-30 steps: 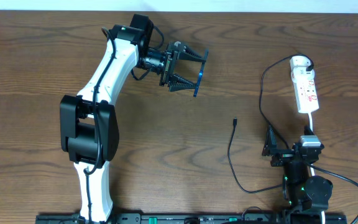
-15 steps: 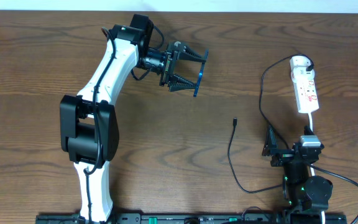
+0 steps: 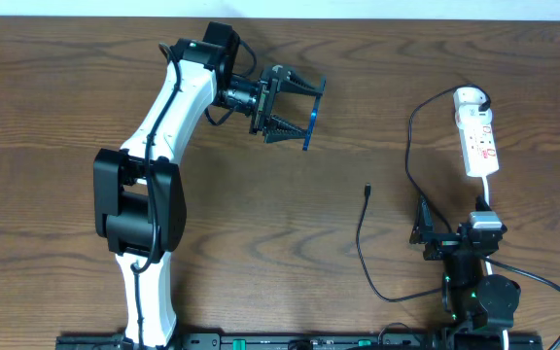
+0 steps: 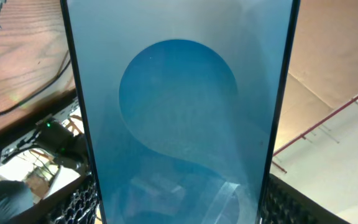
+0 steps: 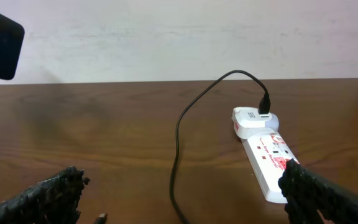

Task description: Plug charger to phone and switch on socket

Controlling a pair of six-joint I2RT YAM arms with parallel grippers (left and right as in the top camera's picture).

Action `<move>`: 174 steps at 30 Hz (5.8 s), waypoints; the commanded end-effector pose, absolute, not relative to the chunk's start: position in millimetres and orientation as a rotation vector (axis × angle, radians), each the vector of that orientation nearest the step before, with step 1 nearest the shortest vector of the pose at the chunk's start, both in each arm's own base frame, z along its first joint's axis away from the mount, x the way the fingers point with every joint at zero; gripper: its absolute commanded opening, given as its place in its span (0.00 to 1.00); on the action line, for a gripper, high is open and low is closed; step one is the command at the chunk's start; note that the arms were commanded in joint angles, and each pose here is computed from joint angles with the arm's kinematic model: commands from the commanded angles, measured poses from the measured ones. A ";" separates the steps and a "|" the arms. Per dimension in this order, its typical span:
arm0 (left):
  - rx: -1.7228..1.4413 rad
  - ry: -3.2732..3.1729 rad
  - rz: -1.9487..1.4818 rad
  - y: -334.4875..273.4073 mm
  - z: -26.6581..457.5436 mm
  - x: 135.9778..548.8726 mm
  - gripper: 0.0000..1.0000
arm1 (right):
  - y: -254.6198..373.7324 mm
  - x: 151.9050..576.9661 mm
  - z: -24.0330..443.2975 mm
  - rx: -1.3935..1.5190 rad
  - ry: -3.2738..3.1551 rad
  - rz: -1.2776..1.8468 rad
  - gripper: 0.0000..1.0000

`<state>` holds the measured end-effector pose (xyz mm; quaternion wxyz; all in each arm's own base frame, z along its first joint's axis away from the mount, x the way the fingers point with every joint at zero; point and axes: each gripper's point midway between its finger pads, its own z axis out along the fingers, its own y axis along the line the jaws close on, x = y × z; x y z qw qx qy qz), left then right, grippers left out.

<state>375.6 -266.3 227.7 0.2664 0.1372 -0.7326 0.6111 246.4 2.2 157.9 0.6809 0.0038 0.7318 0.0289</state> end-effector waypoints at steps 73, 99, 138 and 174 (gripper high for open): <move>0.604 -1.942 1.573 -238.6 239.3 389.3 0.74 | 167.2 278.4 304.4 -0.077 2.207 1.344 0.99; 0.803 -2.085 1.408 -232.9 207.6 407.6 0.72 | 225.3 359.0 268.0 0.090 2.541 0.490 0.99; 0.840 -2.146 1.347 -239.0 196.9 408.9 0.73 | 262.1 410.9 202.4 0.205 2.556 0.474 0.58; 0.839 -2.146 1.348 -239.0 197.0 408.9 0.73 | 262.0 406.7 199.0 0.200 2.580 0.474 0.20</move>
